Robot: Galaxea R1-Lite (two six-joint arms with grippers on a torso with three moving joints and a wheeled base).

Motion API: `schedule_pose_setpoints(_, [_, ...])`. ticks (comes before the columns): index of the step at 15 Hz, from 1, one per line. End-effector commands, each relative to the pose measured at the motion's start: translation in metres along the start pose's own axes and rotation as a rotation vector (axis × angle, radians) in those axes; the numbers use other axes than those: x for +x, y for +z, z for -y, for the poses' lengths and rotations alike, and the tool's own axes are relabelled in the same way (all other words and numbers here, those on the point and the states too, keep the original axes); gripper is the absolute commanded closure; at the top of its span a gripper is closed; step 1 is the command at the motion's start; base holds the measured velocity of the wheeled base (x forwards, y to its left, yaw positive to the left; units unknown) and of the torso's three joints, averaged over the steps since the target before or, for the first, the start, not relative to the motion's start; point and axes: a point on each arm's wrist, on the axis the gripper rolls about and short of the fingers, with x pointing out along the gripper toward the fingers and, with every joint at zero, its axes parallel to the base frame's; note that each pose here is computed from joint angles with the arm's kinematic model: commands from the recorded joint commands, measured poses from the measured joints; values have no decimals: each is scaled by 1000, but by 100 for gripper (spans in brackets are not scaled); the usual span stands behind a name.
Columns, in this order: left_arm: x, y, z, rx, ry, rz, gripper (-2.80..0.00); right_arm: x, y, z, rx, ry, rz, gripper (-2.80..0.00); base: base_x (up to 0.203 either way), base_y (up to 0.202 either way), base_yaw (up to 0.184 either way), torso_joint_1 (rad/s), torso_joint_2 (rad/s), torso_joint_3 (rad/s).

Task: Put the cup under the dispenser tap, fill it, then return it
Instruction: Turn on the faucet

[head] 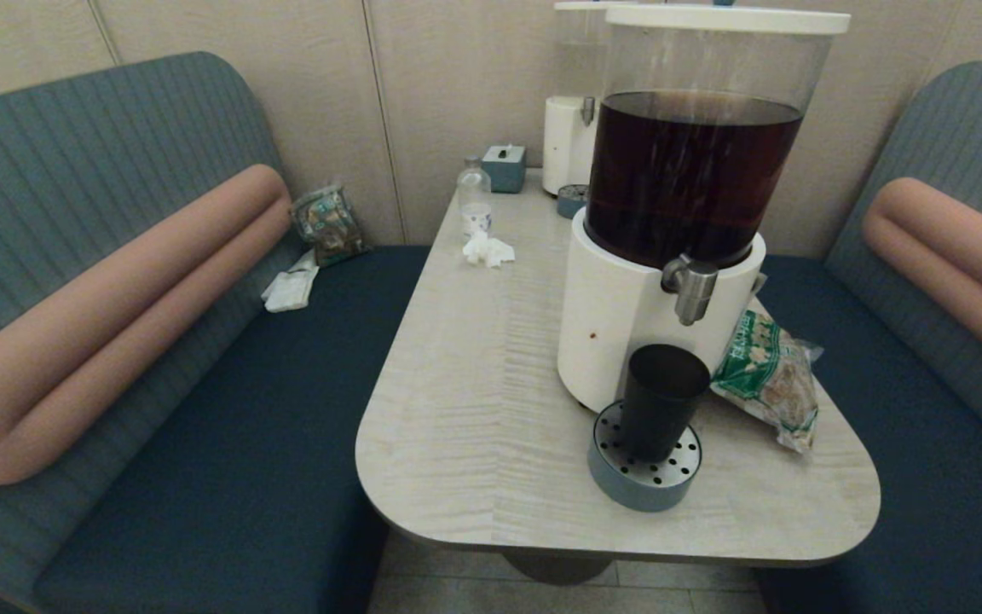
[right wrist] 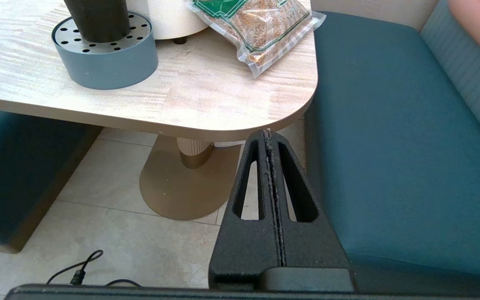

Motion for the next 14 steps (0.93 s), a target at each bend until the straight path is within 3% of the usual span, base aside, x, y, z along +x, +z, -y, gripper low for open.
schedule_pose_setpoints(1, [-24, 16, 29, -62, 7, 56, 0, 0, 0, 0, -1, 1, -1, 0, 0, 0, 0, 0, 0, 0])
schedule_pose_setpoints(3, [-29, 22, 37, -129, 26, 63, 0, 0, 0, 0, 0, 1, -1, 0, 0, 0, 0, 0, 0, 0])
schedule_pose_setpoints(6, [-43, 23, 46, -166, 5, 76, 0, 0, 0, 0, 0, 1, -3, 0, 0, 0, 0, 0, 0, 0])
schedule_pose_setpoints(12, [-81, 23, 69, -152, -28, 97, 0, 0, 0, 0, 0, 1, -2, 0, 0, 0, 0, 0, 0, 0])
schedule_pose_setpoints(14, [-93, 18, 69, -166, -10, 69, 0, 0, 0, 0, 0, 1, -2, 0, 0, 0, 0, 0, 0, 0])
